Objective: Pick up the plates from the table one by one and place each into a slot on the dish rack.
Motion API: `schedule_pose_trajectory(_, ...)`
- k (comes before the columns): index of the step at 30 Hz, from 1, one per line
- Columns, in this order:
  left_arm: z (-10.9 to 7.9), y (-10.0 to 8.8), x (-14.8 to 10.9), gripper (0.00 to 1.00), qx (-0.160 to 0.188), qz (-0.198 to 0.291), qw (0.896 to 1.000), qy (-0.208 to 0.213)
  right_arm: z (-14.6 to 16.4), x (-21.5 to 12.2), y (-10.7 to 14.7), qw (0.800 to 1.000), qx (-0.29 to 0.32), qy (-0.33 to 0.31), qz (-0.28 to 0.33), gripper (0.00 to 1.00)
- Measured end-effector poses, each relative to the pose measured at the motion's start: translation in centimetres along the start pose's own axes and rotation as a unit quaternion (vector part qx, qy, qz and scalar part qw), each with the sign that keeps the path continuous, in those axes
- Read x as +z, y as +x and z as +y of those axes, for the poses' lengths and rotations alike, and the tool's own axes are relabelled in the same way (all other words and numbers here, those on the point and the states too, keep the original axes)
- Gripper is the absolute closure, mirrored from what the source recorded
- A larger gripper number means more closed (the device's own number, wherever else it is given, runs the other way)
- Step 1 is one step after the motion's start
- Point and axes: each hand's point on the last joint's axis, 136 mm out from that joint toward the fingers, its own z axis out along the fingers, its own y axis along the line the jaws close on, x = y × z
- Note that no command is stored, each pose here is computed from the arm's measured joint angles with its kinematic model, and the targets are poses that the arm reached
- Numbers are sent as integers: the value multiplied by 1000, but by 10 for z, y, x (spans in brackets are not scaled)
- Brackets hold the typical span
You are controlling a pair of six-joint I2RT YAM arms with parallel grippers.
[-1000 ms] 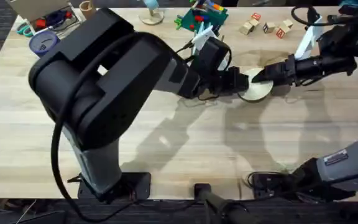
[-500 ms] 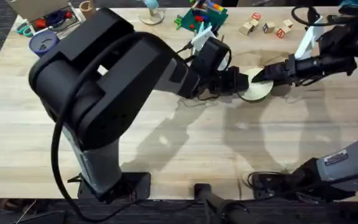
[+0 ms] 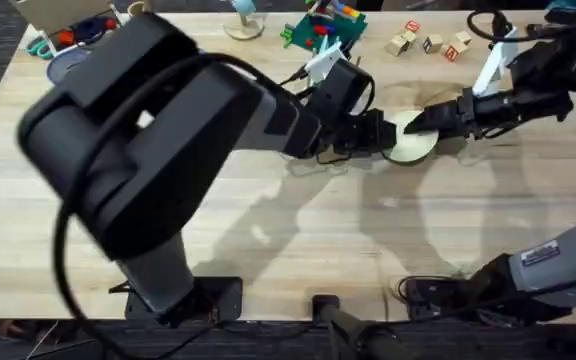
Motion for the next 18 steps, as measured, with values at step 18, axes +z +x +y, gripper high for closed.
schedule_pose_trajectory(18, -33, -9, -100, 960, 54, -40, 995, -78, 0, -1, 0, 1000, 1, 0, -1, 970)
